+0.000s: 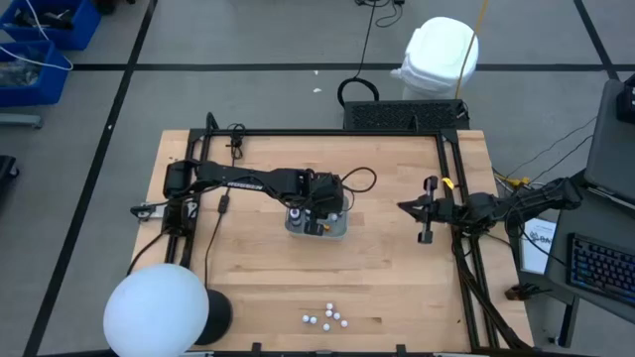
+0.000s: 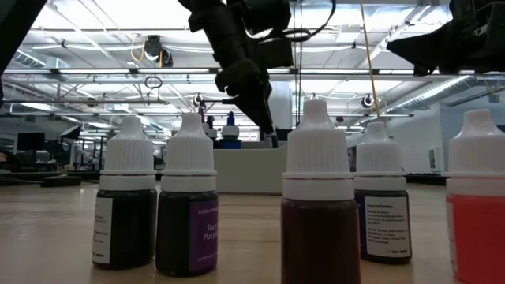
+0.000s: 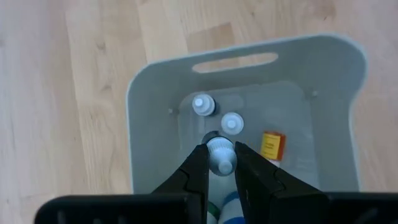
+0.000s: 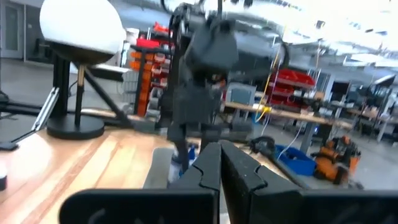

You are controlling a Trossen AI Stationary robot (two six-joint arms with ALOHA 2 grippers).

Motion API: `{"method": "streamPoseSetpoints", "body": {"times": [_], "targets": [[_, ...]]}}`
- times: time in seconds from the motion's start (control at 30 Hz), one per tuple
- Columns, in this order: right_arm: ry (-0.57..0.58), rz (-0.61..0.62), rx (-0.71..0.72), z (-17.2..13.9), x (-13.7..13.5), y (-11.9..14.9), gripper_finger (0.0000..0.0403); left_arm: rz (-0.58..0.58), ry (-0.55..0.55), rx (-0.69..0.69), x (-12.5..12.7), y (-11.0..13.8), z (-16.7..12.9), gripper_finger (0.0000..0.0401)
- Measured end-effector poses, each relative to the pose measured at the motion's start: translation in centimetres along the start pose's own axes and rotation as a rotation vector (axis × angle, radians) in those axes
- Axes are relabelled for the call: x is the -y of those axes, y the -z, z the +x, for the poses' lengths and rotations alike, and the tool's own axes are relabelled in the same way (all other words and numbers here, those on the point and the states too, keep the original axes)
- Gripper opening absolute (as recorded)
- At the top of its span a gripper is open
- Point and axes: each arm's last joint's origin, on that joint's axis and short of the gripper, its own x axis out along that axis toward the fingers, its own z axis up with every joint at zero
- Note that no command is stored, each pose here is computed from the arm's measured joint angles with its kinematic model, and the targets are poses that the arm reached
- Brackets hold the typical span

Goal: Pick & Place food coloring
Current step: Put the small black food coloring bottle into the gray bin

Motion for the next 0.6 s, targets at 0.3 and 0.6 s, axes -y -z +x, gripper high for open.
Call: {"method": "streamPoseSetpoints", "body": {"times": [0.3,0.6], "targets": [[0.017,-0.025,0.07,0.0,0.2,-0.7,0.0,0.006,0.006,-0.056,-0.8,0.8,1.8,0.0058],[0.011,-0.005,0.053,0.1,0.1,-0.5,0.0,0.001,0.02,-0.072,-1.6,1.5,3.8,0.0058]]}}
